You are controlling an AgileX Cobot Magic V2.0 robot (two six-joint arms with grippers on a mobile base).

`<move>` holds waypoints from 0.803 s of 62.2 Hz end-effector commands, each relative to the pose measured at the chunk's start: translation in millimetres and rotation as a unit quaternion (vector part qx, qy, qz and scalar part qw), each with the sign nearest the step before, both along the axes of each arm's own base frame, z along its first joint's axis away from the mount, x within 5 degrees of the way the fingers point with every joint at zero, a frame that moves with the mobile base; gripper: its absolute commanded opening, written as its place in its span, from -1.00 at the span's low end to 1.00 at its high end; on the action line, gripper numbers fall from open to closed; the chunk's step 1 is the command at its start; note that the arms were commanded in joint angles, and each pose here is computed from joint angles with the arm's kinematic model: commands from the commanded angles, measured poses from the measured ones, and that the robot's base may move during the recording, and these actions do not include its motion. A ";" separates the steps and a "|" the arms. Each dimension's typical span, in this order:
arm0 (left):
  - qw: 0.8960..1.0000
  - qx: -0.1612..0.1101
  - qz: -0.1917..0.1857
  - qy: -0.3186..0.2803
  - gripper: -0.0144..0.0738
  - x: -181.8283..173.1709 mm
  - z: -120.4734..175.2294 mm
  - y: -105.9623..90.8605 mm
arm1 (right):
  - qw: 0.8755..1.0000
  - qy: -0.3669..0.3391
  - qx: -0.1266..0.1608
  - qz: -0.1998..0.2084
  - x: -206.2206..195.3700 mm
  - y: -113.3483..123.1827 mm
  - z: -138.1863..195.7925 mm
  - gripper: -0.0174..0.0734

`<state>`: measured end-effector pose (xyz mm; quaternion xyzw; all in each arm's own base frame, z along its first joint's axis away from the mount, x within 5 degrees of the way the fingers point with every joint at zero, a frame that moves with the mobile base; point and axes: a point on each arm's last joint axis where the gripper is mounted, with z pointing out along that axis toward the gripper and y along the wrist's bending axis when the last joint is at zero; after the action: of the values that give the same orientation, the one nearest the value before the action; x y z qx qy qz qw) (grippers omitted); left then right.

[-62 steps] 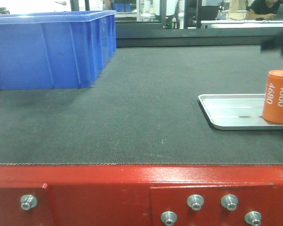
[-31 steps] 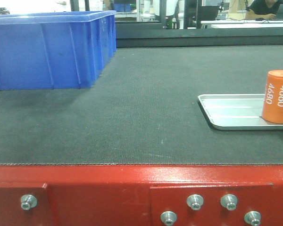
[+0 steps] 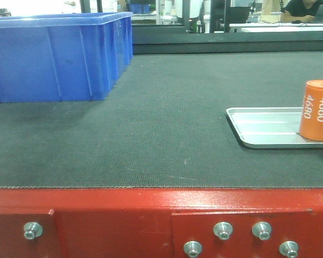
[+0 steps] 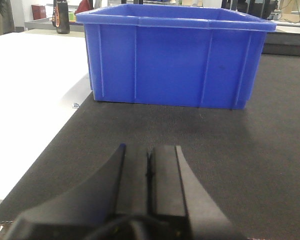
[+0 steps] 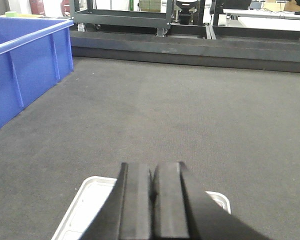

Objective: Grab orange capacitor from left shelf to right conveyor

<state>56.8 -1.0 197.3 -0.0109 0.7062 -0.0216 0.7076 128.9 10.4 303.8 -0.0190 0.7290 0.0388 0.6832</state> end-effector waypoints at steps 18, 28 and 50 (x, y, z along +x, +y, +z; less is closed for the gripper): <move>0.999 -0.003 0.001 -0.053 -0.96 -1.5 10.2 0.4 | 1.000 -0.022 -0.002 -0.003 -14.7 -1.9 1.6 -0.49; 0.999 -0.003 0.001 -0.053 -0.96 -1.5 10.2 0.4 | 0.999 -0.031 0.003 -0.028 -44.3 -8.2 -21.5 -0.49; 0.999 -0.003 0.001 -0.053 -0.96 -1.5 10.2 0.4 | 0.992 -0.088 0.039 -0.085 -69.8 -15.8 -75.0 -0.49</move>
<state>56.8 -1.0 197.3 -0.0109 0.7062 -0.0216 0.7076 62.3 -4.5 216.4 0.0700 0.7157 0.0157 0.6947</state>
